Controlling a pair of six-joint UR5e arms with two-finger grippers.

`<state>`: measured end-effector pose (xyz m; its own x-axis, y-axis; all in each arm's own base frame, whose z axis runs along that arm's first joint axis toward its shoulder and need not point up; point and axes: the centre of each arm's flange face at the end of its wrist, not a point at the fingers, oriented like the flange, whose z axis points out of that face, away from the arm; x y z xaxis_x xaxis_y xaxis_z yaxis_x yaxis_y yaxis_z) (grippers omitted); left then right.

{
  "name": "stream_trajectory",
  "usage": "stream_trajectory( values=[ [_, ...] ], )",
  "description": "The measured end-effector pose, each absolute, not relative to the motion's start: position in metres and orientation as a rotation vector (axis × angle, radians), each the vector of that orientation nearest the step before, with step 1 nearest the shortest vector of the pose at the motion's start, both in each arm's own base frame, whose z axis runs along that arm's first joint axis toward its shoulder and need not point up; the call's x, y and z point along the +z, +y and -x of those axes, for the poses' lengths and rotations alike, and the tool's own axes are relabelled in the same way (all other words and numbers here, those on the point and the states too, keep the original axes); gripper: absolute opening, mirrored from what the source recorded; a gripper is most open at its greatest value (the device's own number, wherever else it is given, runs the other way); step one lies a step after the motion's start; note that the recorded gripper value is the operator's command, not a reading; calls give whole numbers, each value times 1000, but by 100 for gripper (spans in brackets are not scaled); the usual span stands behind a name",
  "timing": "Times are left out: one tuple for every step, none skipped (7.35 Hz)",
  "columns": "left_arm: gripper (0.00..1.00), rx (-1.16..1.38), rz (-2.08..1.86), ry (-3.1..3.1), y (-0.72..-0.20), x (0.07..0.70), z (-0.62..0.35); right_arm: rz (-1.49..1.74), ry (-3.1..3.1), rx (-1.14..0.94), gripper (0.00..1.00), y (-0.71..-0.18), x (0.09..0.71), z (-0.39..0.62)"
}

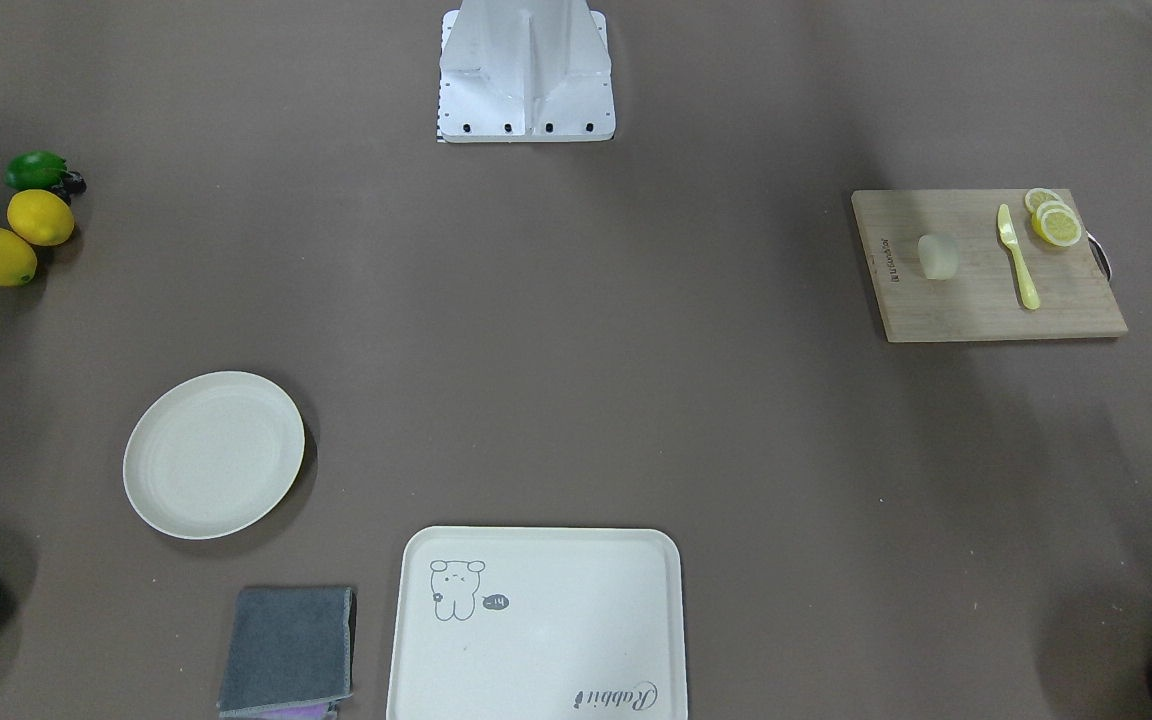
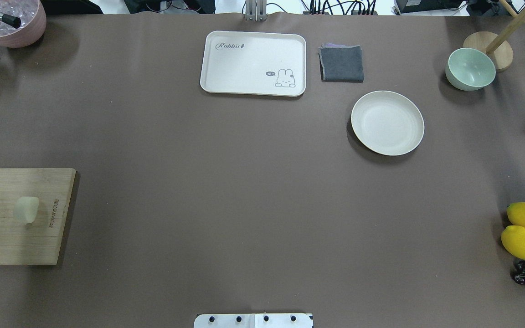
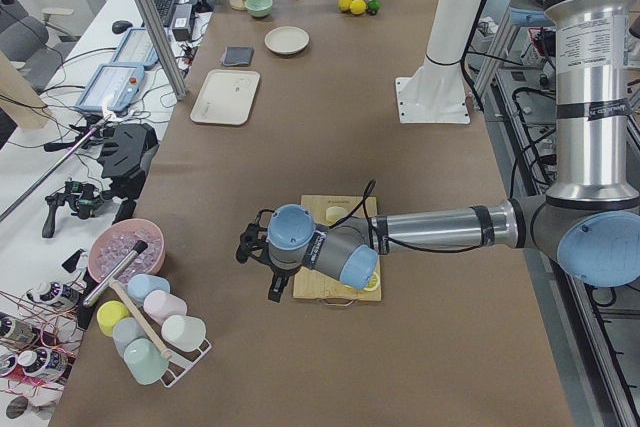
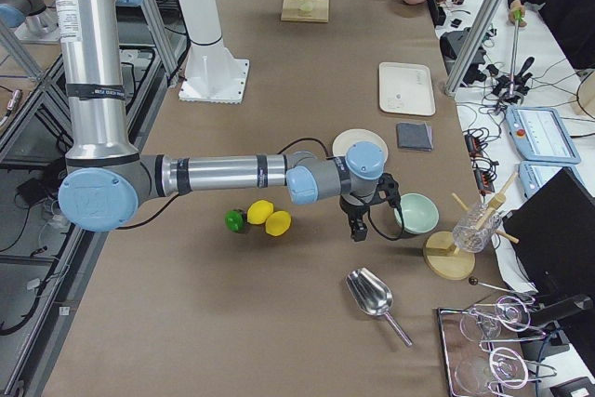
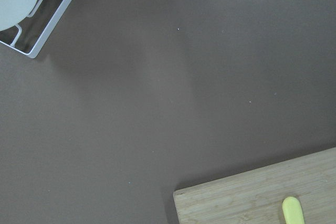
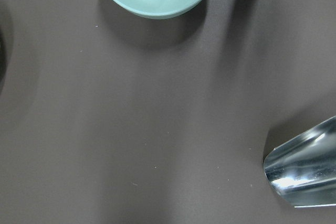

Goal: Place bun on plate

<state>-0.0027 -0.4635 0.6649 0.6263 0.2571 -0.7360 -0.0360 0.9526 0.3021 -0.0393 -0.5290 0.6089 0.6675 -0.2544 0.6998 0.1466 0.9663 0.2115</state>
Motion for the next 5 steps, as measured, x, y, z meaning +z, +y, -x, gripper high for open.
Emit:
stream_trajectory(
  values=[
    [98, 167, -267, 884, -468, 661, -1, -139, -809, -219, 100, -528, 611, 36],
    [97, 151, -259, 891, -474, 657, -6, -140, -808, -207, 100, -528, 613, 30],
    [97, 136, -253, 899, -477, 652, -8, -143, -808, -189, 100, -527, 615, 21],
    [97, 131, -254, 905, -478, 648, -10, -148, -807, -171, 100, -526, 616, 11],
    [97, 132, -260, 909, -480, 642, -10, -153, -806, -156, 100, -526, 617, 3]
  ],
)
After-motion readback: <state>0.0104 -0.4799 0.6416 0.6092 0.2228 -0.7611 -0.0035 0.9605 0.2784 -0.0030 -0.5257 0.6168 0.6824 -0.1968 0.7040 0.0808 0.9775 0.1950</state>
